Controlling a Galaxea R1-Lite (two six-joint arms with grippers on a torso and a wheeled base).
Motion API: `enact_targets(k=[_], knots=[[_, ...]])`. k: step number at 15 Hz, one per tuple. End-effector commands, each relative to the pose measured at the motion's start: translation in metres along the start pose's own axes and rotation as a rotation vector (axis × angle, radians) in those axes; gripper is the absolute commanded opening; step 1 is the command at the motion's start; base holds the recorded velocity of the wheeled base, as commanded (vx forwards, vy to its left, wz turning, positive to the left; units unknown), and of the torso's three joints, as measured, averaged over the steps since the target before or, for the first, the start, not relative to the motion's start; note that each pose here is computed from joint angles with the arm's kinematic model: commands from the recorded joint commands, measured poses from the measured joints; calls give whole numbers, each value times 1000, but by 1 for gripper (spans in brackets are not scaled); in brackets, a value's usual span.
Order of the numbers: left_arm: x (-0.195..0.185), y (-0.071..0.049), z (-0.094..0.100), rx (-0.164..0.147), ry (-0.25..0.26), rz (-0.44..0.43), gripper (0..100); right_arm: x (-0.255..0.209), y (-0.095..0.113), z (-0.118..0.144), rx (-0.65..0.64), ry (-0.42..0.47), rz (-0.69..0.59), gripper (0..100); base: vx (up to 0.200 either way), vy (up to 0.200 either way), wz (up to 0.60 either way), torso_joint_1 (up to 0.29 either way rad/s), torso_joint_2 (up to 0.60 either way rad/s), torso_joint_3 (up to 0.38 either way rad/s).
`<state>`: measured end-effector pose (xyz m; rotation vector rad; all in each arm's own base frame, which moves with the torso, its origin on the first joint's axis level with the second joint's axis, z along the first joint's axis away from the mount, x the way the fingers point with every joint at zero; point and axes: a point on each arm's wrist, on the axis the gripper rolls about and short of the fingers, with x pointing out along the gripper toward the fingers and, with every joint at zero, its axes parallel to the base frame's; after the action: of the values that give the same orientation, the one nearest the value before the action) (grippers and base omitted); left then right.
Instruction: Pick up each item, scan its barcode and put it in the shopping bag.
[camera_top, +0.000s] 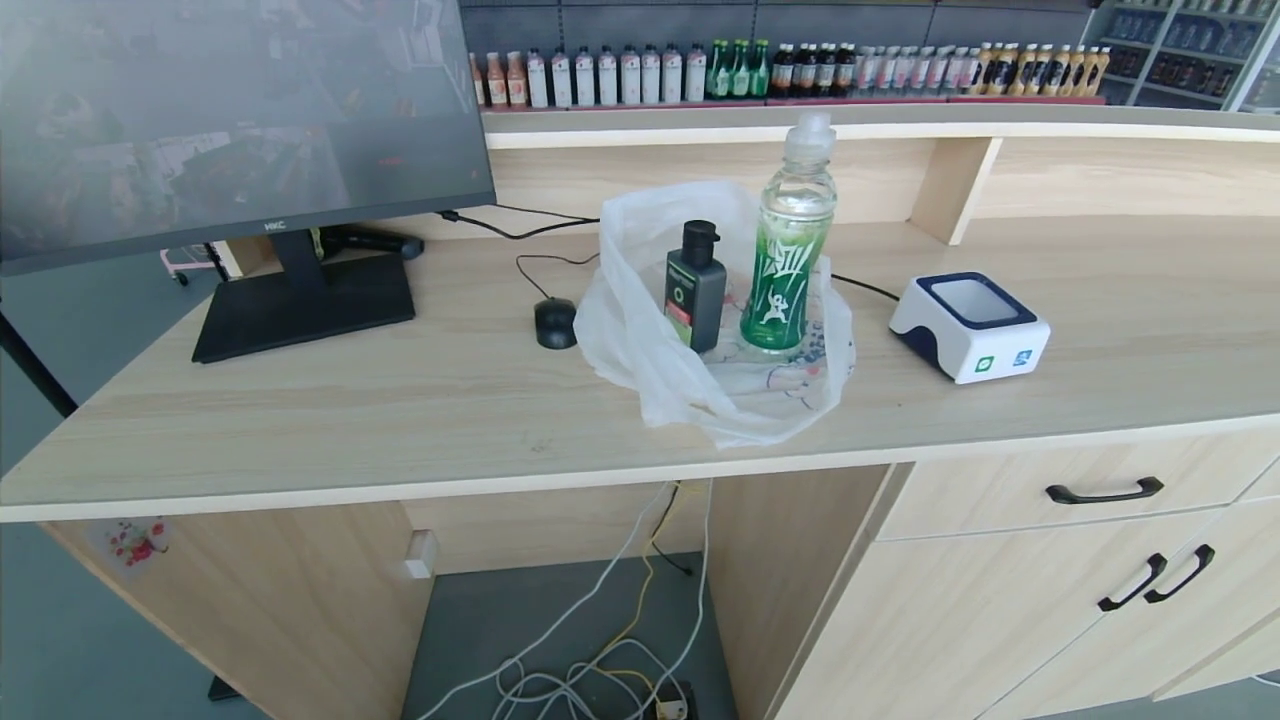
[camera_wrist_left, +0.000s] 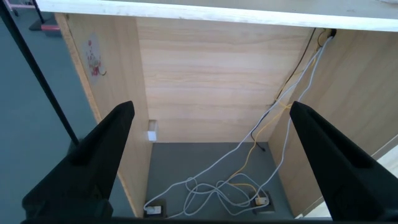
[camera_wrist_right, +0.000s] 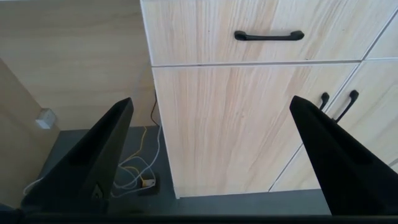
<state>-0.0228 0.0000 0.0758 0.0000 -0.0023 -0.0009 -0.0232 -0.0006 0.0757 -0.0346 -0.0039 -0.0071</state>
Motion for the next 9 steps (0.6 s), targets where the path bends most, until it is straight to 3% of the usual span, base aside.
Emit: enact_targets(k=[1,9], knots=[[0,0,0,-6,-2,1,100,0,0,0,-1,4,1,100,0,-200,0,12,7,-2],[0,0,0,-8,-1,2,100,0,0,0,-1,4,1,100,0,-200,0,7,3,3]])
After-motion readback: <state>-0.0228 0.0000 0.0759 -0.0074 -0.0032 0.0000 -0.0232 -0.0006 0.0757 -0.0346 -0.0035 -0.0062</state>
